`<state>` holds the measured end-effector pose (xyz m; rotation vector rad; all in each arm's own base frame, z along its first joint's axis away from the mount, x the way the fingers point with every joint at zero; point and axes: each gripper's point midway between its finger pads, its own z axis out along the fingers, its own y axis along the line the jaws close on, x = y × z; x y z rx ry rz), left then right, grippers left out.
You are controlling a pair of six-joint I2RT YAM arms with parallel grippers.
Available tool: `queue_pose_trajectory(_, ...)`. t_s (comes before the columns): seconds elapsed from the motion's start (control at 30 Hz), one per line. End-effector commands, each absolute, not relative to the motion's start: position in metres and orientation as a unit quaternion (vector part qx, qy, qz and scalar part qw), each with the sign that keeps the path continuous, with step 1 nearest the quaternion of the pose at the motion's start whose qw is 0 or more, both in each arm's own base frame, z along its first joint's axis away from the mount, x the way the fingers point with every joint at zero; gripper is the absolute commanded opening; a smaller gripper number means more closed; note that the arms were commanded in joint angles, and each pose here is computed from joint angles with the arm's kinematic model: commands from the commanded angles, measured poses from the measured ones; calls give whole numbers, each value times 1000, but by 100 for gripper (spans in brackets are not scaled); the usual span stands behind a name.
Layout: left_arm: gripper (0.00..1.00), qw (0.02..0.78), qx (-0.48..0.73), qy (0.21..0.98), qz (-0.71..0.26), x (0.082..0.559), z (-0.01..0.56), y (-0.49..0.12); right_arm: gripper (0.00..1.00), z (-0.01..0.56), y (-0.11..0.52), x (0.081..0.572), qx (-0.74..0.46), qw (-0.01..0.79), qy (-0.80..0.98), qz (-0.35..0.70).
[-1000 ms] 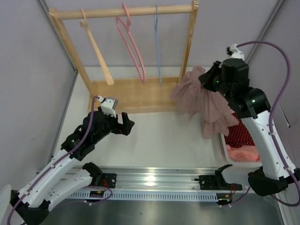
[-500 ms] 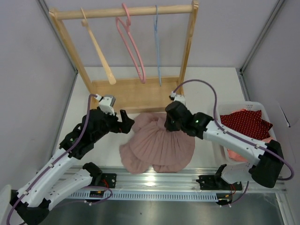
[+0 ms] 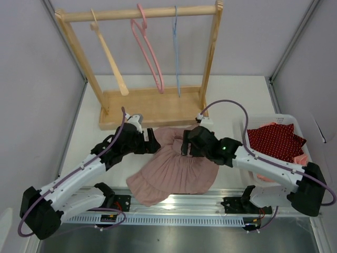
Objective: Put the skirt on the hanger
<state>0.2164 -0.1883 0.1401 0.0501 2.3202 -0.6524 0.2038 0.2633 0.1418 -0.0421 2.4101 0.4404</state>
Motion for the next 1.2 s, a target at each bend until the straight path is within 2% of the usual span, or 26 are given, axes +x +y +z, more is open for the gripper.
queue_pose_trajectory(0.0, 92, 388, 13, 867, -312, 238, 179, -220, 84, 173, 241, 221, 43, 387, 903, 181)
queue_pose_trajectory(0.1, 91, 384, 21, 871, -305, 246, 180, -233, 85, 182, 225, 232, 65, 396, 897, 184)
queue_pose_trajectory(0.33, 83, 382, 50, 880, -276, 265, 191, -273, 75, 169, 209, 250, 79, 383, 904, 175)
queue_pose_trajectory(0.67, 78, 332, 74, 909, -241, 256, 150, -299, 75, 152, 200, 256, 85, 372, 908, 174)
queue_pose_trajectory(0.77, 72, 320, 80, 913, -239, 250, 140, -303, 74, 148, 200, 258, 86, 369, 909, 173)
queue_pose_trajectory(0.97, 51, 307, 78, 917, -242, 235, 130, -299, 74, 145, 206, 264, 77, 365, 911, 177)
queue_pose_trajectory(1.0, 37, 306, 78, 917, -243, 233, 129, -298, 74, 146, 208, 266, 75, 366, 910, 177)
queue_pose_trajectory(1.07, 26, 305, 74, 917, -244, 228, 128, -293, 73, 146, 211, 267, 69, 363, 912, 178)
queue_pose_trajectory(1.1, 14, 305, 73, 918, -245, 226, 128, -291, 73, 143, 213, 268, 64, 360, 914, 176)
queue_pose_trajectory(1.17, 5, 301, 70, 920, -240, 220, 122, -284, 72, 146, 220, 270, 53, 358, 914, 182)
